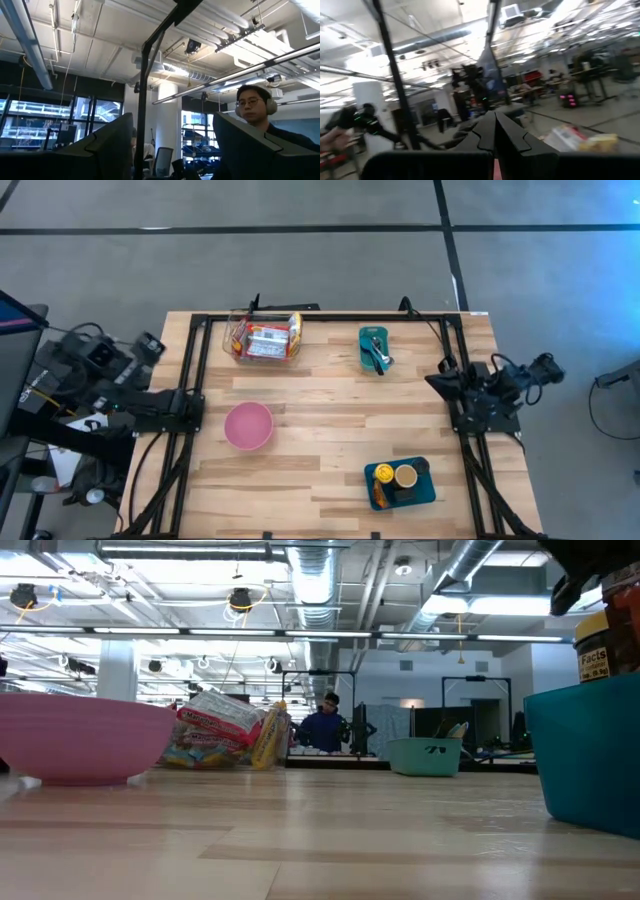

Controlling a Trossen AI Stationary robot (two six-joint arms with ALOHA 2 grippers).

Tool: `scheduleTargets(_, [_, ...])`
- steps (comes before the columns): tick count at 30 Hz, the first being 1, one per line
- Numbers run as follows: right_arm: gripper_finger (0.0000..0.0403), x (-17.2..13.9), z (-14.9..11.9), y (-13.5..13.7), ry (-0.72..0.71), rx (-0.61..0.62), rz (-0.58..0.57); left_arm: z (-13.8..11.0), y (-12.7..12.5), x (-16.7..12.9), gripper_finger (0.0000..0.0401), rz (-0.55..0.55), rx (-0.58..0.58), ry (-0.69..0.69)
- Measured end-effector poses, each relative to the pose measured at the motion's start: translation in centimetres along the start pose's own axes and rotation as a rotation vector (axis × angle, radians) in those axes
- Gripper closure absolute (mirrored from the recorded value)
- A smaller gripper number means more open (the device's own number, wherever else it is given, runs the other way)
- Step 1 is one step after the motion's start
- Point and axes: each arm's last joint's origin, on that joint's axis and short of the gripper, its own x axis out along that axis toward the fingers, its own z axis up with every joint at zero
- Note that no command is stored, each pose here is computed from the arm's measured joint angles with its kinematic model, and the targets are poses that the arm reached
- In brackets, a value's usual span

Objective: Pick & Place Food Item
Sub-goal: Return to Home Position

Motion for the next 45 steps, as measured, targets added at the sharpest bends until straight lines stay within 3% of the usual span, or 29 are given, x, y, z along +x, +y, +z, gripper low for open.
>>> scheduleTargets(14, [0.0403,0.5,-0.8,-2.3,0.043,-0.096,-0.204,-9.3,2.3,-0.4,0.013,0.0,-0.022,0.001])
scheduleTargets(24, [0.0403,0.5,-1.8,-3.5,0.163,-0.094,-0.22,-15.3,3.3,-2.3,0.013,-0.015,-0.035,-0.052])
scheduleTargets(27, [0.0403,0.3,-2.4,-3.9,0.226,-0.099,-0.252,-15.6,3.3,-2.3,0.013,-0.011,-0.05,-0.036])
scheduleTargets(32, [0.0403,0.2,-2.8,-4.1,0.274,-0.119,-0.266,-16.4,3.6,-2.2,0.013,0.007,0.014,0.042])
scheduleTargets(41, [0.0403,-0.4,-4.1,-4.5,0.429,-0.17,-0.302,-19.3,4.4,-2.1,0.013,0.061,0.073,0.32])
scheduleTargets(45, [0.0403,-0.6,-4.4,-4.6,0.468,-0.179,-0.314,-20.2,4.8,-2.1,0.013,0.148,0.07,0.388])
